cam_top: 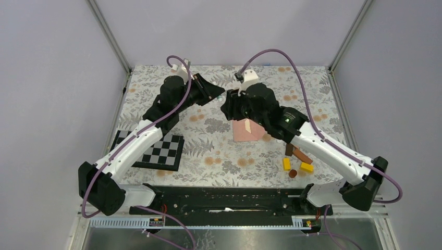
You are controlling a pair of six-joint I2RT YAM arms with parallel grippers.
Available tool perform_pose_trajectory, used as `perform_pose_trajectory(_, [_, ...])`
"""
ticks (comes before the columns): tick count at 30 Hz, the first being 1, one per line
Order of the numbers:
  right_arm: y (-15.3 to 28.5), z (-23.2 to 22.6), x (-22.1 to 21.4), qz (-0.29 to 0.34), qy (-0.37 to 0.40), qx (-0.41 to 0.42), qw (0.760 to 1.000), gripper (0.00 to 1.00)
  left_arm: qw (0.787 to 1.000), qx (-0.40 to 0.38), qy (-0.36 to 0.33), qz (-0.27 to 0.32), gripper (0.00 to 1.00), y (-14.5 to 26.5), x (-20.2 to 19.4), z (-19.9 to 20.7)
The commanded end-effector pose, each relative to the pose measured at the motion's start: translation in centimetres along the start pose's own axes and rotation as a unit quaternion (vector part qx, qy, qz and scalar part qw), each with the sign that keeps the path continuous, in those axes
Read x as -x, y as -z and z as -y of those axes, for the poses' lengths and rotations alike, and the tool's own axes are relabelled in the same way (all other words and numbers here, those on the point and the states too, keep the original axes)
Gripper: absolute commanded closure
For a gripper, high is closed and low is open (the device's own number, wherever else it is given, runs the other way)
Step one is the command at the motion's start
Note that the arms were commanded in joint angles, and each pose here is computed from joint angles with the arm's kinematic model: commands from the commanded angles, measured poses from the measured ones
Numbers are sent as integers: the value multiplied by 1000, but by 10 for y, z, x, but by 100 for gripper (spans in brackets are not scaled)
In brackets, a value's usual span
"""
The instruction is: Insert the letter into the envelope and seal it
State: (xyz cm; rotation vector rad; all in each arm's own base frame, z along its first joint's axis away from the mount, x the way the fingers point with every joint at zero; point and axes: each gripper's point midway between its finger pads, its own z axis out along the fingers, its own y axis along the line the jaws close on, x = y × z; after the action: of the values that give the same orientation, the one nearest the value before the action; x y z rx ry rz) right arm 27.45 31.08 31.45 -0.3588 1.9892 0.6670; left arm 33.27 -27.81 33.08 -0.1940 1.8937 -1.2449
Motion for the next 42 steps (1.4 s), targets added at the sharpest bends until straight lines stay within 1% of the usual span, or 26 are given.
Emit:
perform_pose_trajectory(1, [-13, -5, 24, 46, 29, -15, 998, 49, 1000, 7, 19, 24, 100, 2, 16, 10])
perform_pose_trajectory(9, [-35, -13, 29, 54, 42, -21, 997, 47, 999, 6, 20, 29, 100, 7, 20, 15])
perform_pose_trajectory(13, [-42, -14, 31, 55, 40, -24, 997, 50, 999, 3, 21, 30, 100, 8, 20, 16])
perform_pose_trajectory(16, [-46, -13, 30, 55, 37, -30, 997, 58, 999, 1, 24, 34, 100, 9, 21, 17])
perform_pose_trajectory(20, [-44, -15, 32, 62, 23, -23, 998, 72, 999, -21, 25, 38, 100, 14, 23, 25])
perform_pose_trajectory(23, [-40, -27, 36, 63, 7, 21, 998, 79, 998, -53, 12, 38, 100, 20, 23, 36])
perform_pose_trajectory(26, [-31, -44, 43, 55, -19, 97, 994, 81, 994, -101, -8, 49, 100, 32, 24, 53])
perform_pose_trajectory(30, [-10, -70, 52, 36, -62, 232, 970, 82, 984, -167, -40, 55, 100, 51, 23, 76])
perform_pose_trajectory(32, [0, -79, 54, 25, -76, 277, 958, 83, 977, -195, -54, 60, 100, 60, 24, 87])
perform_pose_trajectory(33, [6, -87, 60, 31, -78, 301, 950, 83, 974, -208, -61, 61, 100, 64, 23, 92])
perform_pose_trajectory(36, [21, -99, 64, 23, -89, 352, 932, 83, 965, -240, -77, 67, 100, 76, 22, 104])
perform_pose_trajectory(39, [32, -104, 69, 21, -104, 383, 918, 82, 963, -247, -81, 70, 100, 79, 22, 106])
perform_pose_trajectory(40, [35, -104, 71, 23, -105, 384, 917, 81, 963, -247, -81, 71, 100, 79, 23, 106])
perform_pose_trajectory(42, [37, -102, 72, 29, -101, 376, 921, 75, 966, -235, -76, 75, 100, 77, 24, 102])
